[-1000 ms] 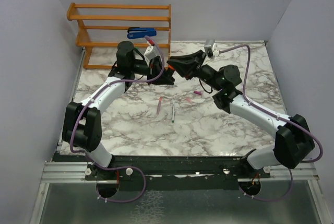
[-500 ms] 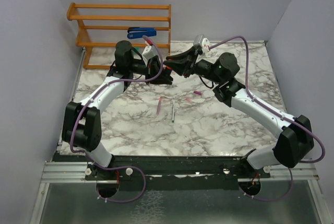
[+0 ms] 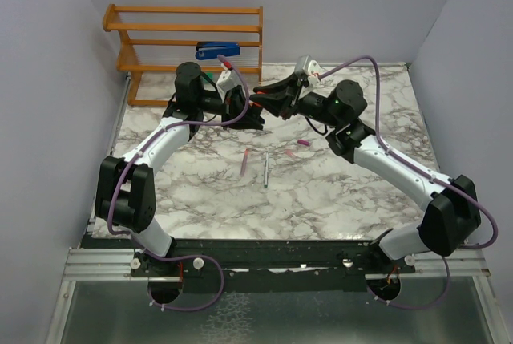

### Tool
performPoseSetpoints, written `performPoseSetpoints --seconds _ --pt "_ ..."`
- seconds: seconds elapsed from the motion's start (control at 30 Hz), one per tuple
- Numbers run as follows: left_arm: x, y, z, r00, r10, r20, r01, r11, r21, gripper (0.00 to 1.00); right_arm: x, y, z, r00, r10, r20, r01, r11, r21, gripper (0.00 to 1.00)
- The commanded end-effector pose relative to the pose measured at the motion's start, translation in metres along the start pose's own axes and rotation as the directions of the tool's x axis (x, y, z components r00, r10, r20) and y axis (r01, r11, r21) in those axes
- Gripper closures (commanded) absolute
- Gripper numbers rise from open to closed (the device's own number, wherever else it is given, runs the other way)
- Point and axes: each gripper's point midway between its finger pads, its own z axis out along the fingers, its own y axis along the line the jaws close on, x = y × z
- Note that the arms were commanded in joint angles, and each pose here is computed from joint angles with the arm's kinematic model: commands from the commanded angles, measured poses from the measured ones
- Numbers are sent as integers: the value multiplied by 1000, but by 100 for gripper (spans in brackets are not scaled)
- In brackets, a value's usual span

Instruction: Insert the pens into the pen caps

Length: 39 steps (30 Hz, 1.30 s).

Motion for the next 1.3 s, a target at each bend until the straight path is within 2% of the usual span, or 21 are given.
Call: performPoseSetpoints --seconds 0.0,0.33,0.77,0.97,1.27 --pt "-128 -2 -4 922 374 101 -343 909 -235 100 214 169 -94 476 488 -731 -766 639 -72 99" --pt "-138 -2 -6 908 404 107 -364 891 -272 100 221 173 -96 471 505 -723 -776 627 -67 99" --pt "-148 -3 -8 896 429 112 -384 877 -289 100 234 183 -106 428 517 -742 -797 602 -40 99" --pt "-149 -5 -9 895 432 113 -386 876 -290 100 235 179 -93 439 507 -742 -794 605 -56 99" --pt "-148 -5 -13 894 436 107 -389 871 -299 100 243 187 -113 405 512 -758 -792 610 -11 99"
